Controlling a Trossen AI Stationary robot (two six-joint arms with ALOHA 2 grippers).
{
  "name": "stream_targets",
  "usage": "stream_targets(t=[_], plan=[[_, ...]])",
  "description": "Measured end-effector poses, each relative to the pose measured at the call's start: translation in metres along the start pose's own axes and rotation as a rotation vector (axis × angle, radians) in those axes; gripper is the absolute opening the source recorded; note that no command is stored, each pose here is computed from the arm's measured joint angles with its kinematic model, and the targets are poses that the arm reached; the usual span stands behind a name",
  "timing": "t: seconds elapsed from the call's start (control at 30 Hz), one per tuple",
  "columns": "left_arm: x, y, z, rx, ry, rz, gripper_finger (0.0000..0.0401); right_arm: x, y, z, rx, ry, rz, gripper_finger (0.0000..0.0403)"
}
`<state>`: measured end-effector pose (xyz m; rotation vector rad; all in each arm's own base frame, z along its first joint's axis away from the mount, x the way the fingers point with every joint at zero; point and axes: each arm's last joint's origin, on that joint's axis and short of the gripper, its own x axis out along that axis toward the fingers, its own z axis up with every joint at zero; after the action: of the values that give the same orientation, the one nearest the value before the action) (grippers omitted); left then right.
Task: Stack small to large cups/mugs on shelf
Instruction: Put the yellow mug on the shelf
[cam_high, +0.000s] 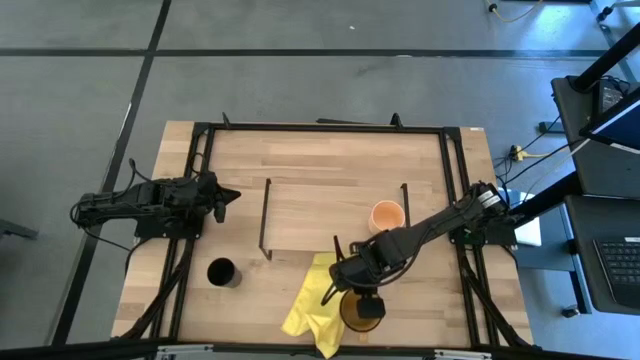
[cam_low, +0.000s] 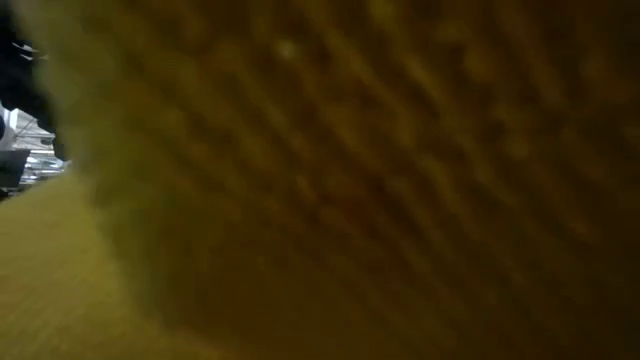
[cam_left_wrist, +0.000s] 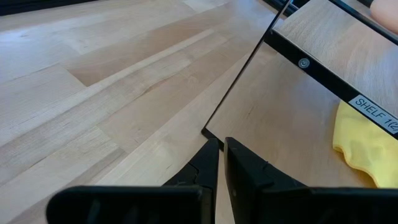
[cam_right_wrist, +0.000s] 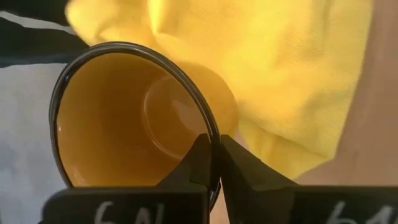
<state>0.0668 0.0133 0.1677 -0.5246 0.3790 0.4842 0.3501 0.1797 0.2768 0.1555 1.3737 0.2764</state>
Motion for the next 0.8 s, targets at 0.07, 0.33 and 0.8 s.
stream_targets(t=[0.07,0.33,0.8], plan=[[0.0,0.0,0.0,0.0,0.0,0.0,0.0021,-0.003,0.0,0.002,0.005,-0.005,0.023,0.0018],[0.0,0.0,0.0,0.0,0.0,0.0,0.0021,-0.028,0.0,0.008,0.016,-0.016,0.053,0.0018],[0.0,0.0,0.0,0.0,0.0,0.0,0.0021,-0.07,-0.026,0.02,0.019,-0.062,0.038,0.0018]])
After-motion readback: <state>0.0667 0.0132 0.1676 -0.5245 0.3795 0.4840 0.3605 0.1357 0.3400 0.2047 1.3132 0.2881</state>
